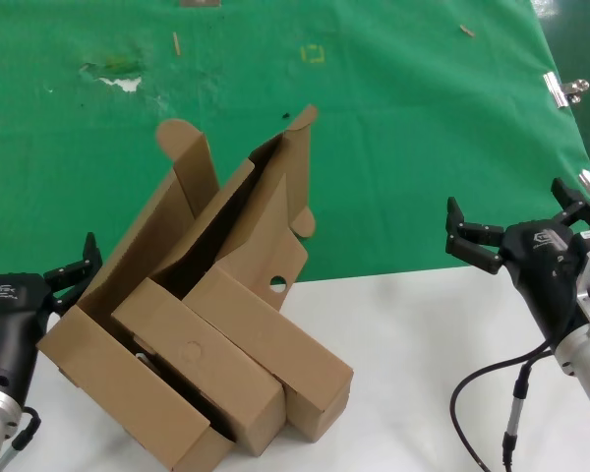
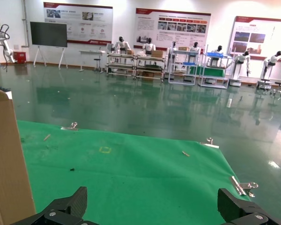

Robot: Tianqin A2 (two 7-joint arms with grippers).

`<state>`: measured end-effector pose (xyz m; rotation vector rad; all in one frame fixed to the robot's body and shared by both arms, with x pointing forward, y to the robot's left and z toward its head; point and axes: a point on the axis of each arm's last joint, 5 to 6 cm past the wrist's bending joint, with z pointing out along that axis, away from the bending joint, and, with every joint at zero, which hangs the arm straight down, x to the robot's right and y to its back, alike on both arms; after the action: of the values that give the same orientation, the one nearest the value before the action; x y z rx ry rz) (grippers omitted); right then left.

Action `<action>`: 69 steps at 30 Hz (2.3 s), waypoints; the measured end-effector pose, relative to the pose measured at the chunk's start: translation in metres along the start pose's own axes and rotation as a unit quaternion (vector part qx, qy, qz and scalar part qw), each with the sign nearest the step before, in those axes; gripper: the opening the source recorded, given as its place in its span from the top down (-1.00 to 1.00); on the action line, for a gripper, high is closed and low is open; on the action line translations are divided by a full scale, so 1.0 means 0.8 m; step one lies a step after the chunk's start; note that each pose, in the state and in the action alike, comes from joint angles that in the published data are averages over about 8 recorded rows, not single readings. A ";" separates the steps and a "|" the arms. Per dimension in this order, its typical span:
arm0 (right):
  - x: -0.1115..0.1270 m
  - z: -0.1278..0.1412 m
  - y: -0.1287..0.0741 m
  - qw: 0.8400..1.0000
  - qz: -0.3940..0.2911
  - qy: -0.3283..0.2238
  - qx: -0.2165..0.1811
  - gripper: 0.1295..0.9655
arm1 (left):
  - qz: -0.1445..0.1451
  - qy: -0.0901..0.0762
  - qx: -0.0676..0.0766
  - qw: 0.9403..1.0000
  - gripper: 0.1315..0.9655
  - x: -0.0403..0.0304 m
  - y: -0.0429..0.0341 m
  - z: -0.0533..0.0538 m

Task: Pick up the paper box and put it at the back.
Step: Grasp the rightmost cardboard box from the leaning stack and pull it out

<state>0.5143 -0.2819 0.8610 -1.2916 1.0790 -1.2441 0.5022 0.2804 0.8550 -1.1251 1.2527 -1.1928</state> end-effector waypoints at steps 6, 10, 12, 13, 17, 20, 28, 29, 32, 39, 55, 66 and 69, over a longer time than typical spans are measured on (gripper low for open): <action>0.000 0.000 0.000 1.000 0.000 0.000 0.000 -1.00 | 0.000 0.000 0.000 1.000 -1.00 0.0000 0.0000 0.000; 0.000 0.000 0.000 1.000 0.000 0.000 0.000 -1.00 | 0.000 0.000 0.000 1.000 -1.00 0.0000 0.0000 0.000; 0.000 0.000 0.000 1.000 0.000 0.000 0.000 -1.00 | 0.000 0.000 0.000 1.000 -1.00 0.0000 0.0000 0.000; 0.000 0.000 0.000 1.000 0.000 0.000 0.000 -1.00 | 0.000 0.000 0.000 1.000 -1.00 0.0000 0.0000 0.000; 0.000 0.000 0.000 1.000 0.000 0.000 0.000 -1.00 | 0.000 0.000 0.000 1.000 -1.00 0.0000 0.0000 0.000; 0.000 0.000 0.000 1.000 0.000 0.000 0.000 -1.00 | 0.000 0.000 0.000 1.000 -1.00 0.0000 0.0000 0.000; -0.001 -0.001 0.000 1.000 0.001 -0.002 0.001 -1.00 | 0.000 0.000 0.000 1.000 -0.99 0.0000 0.0000 0.000; -0.001 -0.003 0.000 1.000 0.000 -0.006 0.002 -1.00 | 0.000 0.000 0.000 1.000 -0.99 0.0000 0.0000 0.000; 0.002 -0.012 -0.002 1.000 -0.007 -0.022 0.010 -1.00 | 0.000 0.000 0.000 1.000 -0.99 0.0000 0.0000 0.000; 0.032 -0.044 0.005 0.994 -0.069 -0.077 0.020 -1.00 | 0.000 0.000 0.000 1.000 -0.89 0.0000 0.0000 0.000; 0.083 -0.085 0.023 0.896 -0.301 -0.325 -0.025 -1.00 | 0.000 0.000 0.000 1.000 -0.35 0.0000 0.0000 0.000; 0.038 -0.066 0.033 0.844 -0.319 -0.431 -0.014 -0.99 | 0.000 0.000 0.000 1.000 0.25 0.0000 0.0000 0.000; 0.029 -0.060 0.035 0.838 -0.315 -0.445 -0.012 -0.96 | 0.000 0.000 0.000 1.000 0.44 0.0000 0.0000 0.000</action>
<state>0.4688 -0.3112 0.8344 -2.0354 -0.0263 -0.8558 0.5022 0.2804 0.8550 -1.1252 1.2527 -1.1929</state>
